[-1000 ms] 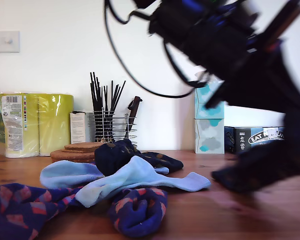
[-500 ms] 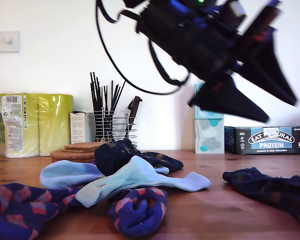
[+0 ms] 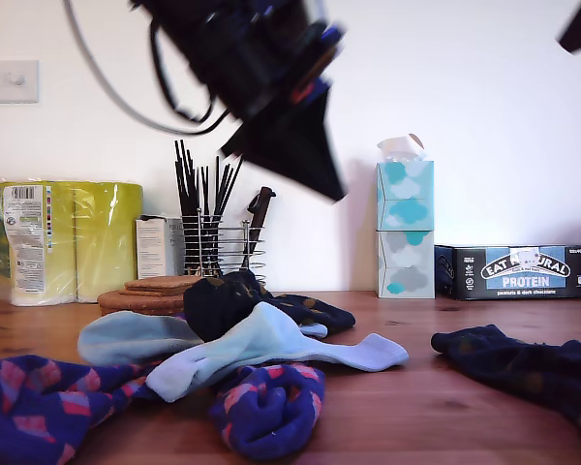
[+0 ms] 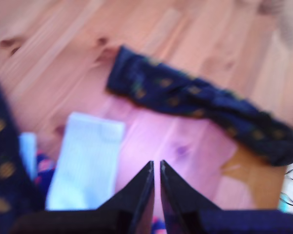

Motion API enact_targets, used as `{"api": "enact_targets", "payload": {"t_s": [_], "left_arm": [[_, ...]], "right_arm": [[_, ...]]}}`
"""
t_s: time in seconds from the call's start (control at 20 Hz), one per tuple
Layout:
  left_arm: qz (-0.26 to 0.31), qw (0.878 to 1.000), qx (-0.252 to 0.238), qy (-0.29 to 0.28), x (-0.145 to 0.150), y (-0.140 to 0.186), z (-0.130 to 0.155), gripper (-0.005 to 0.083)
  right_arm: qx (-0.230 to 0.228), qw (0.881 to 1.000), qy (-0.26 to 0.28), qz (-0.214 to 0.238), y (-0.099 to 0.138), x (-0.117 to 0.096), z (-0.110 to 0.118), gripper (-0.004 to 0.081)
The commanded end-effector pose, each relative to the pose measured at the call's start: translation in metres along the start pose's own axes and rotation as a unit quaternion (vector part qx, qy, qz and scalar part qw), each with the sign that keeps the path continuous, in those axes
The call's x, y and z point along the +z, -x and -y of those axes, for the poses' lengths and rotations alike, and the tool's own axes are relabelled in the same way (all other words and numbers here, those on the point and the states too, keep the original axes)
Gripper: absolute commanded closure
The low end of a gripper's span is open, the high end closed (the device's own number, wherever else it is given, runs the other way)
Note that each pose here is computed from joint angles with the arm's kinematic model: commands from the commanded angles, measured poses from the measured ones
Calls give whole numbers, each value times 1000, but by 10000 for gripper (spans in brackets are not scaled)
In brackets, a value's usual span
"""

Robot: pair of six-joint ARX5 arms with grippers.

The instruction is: Pair up the socks based on colour and pattern, by placing each sock on top of its pair

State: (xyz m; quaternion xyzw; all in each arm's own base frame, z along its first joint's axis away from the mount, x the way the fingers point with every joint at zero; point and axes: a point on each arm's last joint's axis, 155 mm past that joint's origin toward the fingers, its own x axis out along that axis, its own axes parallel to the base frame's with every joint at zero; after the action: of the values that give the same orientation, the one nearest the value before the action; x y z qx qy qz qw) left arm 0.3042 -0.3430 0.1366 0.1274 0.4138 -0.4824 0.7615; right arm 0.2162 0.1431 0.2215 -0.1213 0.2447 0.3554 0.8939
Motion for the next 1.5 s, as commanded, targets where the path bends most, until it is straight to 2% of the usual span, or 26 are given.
{"api": "enact_targets", "payload": {"t_s": [0.0, 0.15, 0.35, 0.4, 0.5, 0.55, 0.6, 1.05, 1.1, 1.15, 1.3, 1.35, 1.45], "left_arm": [[6, 1000, 11, -5, -11, 11, -2, 797], [18, 998, 53, 12, -27, 35, -25, 797], [-36, 994, 82, 66, -64, 52, -49, 776], [-41, 993, 84, 76, -68, 51, -54, 635], [-43, 990, 107, 86, -69, 47, -66, 154], [-40, 987, 121, 102, -68, 44, -73, 23], [-41, 986, 121, 105, -68, 40, -75, -6], [-74, 981, 128, 126, -85, 1, -95, -2], [-75, 981, 128, 127, -85, 1, -95, 32], [-76, 981, 128, 127, -86, 1, -95, 128], [-80, 982, 115, 130, -88, 0, -90, 628], [-75, 983, 108, 130, -85, -1, -87, 710], [-70, 985, 91, 130, -82, -2, -82, 735]], "right_arm": [[-6, 1000, -6, -4, -10, -17, 4, 783], [-12, 1000, -17, 10, -20, -25, 7, 783], [-11, 999, -25, 21, -21, -21, 7, 783], [-11, 999, -24, 24, -21, -20, 7, 783], [-12, 999, -24, 25, -21, -19, 8, 783], [-12, 999, -24, 25, -21, -18, 8, 783], [-12, 999, -24, 26, -21, -18, 8, 783], [-15, 999, -19, 37, -21, -13, 10, 783], [-15, 999, -19, 38, -21, -12, 10, 783], [-16, 999, -18, 40, -21, -11, 10, 783], [-17, 999, -16, 46, -21, -8, 11, 783], [-17, 999, -16, 46, -21, -8, 11, 783], [-17, 999, -16, 46, -21, -8, 11, 783]]}}
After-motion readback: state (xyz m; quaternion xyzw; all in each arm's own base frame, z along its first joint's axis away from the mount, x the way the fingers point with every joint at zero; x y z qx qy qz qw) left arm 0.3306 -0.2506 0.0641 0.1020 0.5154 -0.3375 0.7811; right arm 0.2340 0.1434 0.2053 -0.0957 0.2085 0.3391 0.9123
